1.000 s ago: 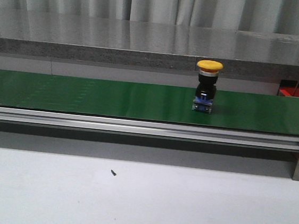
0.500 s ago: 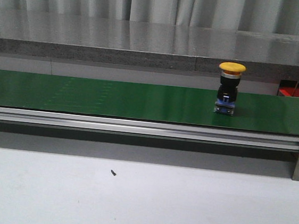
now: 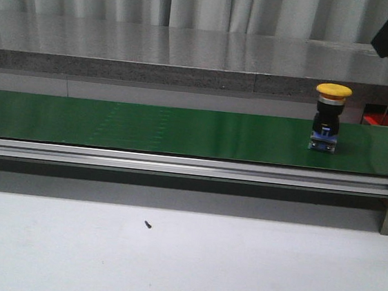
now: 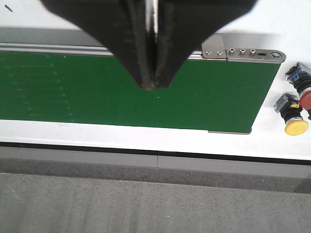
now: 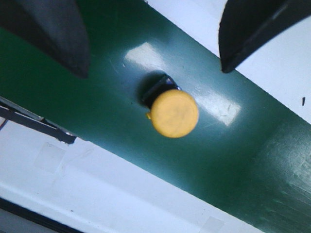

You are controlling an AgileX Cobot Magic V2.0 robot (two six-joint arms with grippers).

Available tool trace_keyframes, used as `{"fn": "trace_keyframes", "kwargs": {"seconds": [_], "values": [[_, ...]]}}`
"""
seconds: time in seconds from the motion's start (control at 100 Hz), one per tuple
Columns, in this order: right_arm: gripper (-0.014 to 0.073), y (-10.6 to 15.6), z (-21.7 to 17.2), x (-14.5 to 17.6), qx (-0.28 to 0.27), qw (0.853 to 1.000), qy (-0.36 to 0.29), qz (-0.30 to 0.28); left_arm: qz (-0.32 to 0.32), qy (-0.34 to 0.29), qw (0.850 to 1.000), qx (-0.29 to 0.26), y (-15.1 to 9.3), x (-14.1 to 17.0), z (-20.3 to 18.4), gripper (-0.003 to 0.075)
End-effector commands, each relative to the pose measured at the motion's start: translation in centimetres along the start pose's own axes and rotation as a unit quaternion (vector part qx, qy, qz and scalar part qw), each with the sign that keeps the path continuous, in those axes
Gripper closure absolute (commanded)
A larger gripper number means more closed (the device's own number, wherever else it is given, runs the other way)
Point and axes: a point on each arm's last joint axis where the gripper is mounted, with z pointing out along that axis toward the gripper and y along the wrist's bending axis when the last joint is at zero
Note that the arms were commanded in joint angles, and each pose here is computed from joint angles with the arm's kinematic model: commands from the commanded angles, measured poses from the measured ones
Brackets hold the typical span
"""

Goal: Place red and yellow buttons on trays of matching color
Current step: 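Grasp the second yellow button off the belt with the right gripper, then place the second yellow button in the yellow tray and open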

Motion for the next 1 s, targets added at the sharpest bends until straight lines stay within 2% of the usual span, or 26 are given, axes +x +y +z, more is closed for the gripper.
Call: {"fn": "trace_keyframes", "kwargs": {"seconds": [0.0, 0.22, 0.54, 0.63, 0.85, 0.99], "values": [[0.0045, 0.2, -0.7, -1.5, 0.018, 0.999, -0.045, -0.013, -0.007, -0.049, 0.999, 0.001, -0.1, -1.4, -0.4, 0.0740], [0.0045, 0.1, 1.8, -1.3, 0.005, 1.000, -0.021, -0.010, -0.007, -0.049, 0.999, 0.001, -0.1, -1.4, -0.4, 0.0740], [0.0049, -1.4, 4.7, -0.6, 0.025, 1.000, 0.005, -0.012, -0.007, -0.049, 0.999, 0.001, -0.1, -1.4, -0.4, 0.0740], [0.0109, -1.9, 5.4, -0.3, 0.032, 0.999, 0.012, -0.009, -0.007, -0.049, 0.999, 0.001, -0.1, -1.4, -0.4, 0.0740], [0.0371, -2.2, 5.9, 0.0, 0.036, 0.999, 0.024, -0.011, -0.007, -0.049, 0.999, 0.001, -0.1, -1.4, -0.4, 0.0740], [0.0418, -2.3, 5.3, 0.0, 0.037, 0.999, 0.022, 0.012, -0.007, -0.049, 0.999, 0.001, -0.1, -1.4, -0.4, 0.0740]]}}
